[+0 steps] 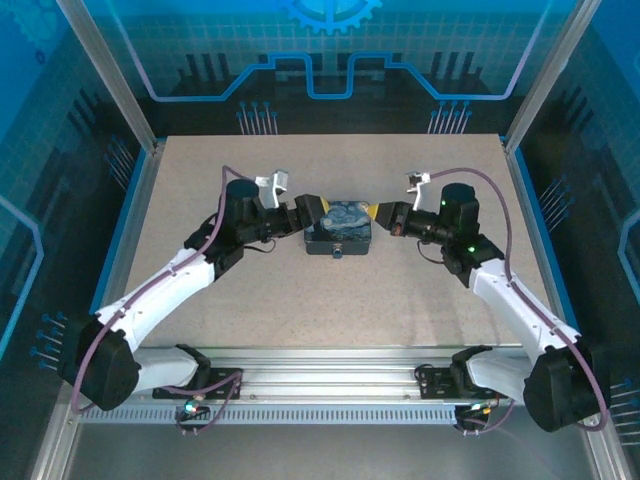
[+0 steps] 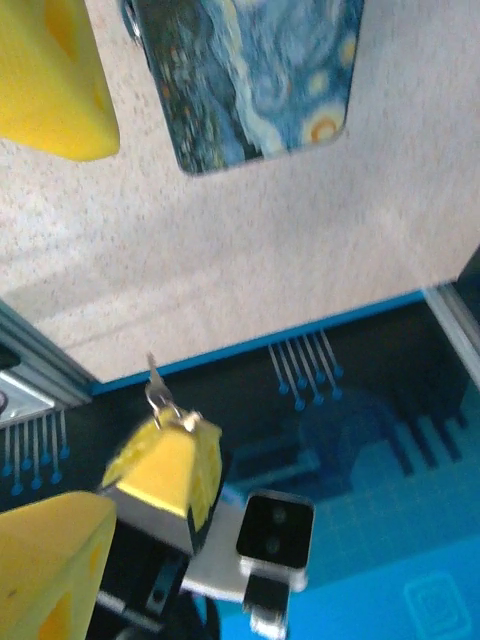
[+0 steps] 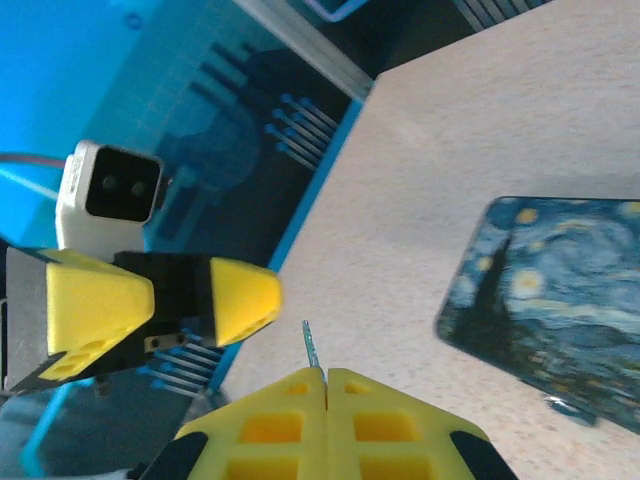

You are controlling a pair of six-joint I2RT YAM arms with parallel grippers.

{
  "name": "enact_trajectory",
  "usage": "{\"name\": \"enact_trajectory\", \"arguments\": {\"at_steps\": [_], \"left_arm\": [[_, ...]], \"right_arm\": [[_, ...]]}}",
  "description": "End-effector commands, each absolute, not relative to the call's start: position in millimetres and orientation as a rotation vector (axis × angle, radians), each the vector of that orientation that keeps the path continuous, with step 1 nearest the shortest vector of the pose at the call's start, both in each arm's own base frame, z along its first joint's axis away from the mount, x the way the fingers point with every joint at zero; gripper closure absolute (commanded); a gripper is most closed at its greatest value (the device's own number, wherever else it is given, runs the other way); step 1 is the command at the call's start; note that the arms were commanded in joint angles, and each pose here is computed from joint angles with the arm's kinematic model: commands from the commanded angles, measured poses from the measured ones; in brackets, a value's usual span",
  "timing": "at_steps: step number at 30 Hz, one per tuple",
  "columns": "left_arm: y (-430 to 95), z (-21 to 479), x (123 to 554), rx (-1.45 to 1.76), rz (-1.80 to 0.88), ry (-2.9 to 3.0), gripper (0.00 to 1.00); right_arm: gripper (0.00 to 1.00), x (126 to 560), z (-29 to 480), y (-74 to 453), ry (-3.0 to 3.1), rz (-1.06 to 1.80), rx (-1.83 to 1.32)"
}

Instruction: Unlock a padlock with a key

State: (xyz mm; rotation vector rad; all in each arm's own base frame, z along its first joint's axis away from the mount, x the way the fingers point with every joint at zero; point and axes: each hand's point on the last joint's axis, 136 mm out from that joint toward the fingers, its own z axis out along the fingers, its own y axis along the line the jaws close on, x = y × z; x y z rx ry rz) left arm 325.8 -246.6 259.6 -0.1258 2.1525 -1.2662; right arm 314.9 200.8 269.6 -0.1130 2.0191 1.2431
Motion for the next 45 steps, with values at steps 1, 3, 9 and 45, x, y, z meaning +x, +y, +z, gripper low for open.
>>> {"name": "enact_trajectory", "arguments": {"at_steps": [1,3,9,45], "left_arm": [[-220.9,220.5,333.2,-0.182,-1.007,2.271,0.09],[-217.4,207.4,337.0,-0.202,-0.961,2.297,0.08],[-206.3,169.6,358.0,-0.254,-0.809,2.356,0.03],[-244.6,114.3,468.6,-0.235,-0.943,2.442,0.07]], "right_arm": [[1.00,325.2,258.3,180.7,2.103,1.008,-0.126],[1.00,332.4,249.0,171.4,2.143,0.907,-0.109],[1.00,355.9,215.5,138.0,2.265,0.596,-0.017],[1.00,389.5,66.3,165.7,2.671,0.056,-0.106]]}}
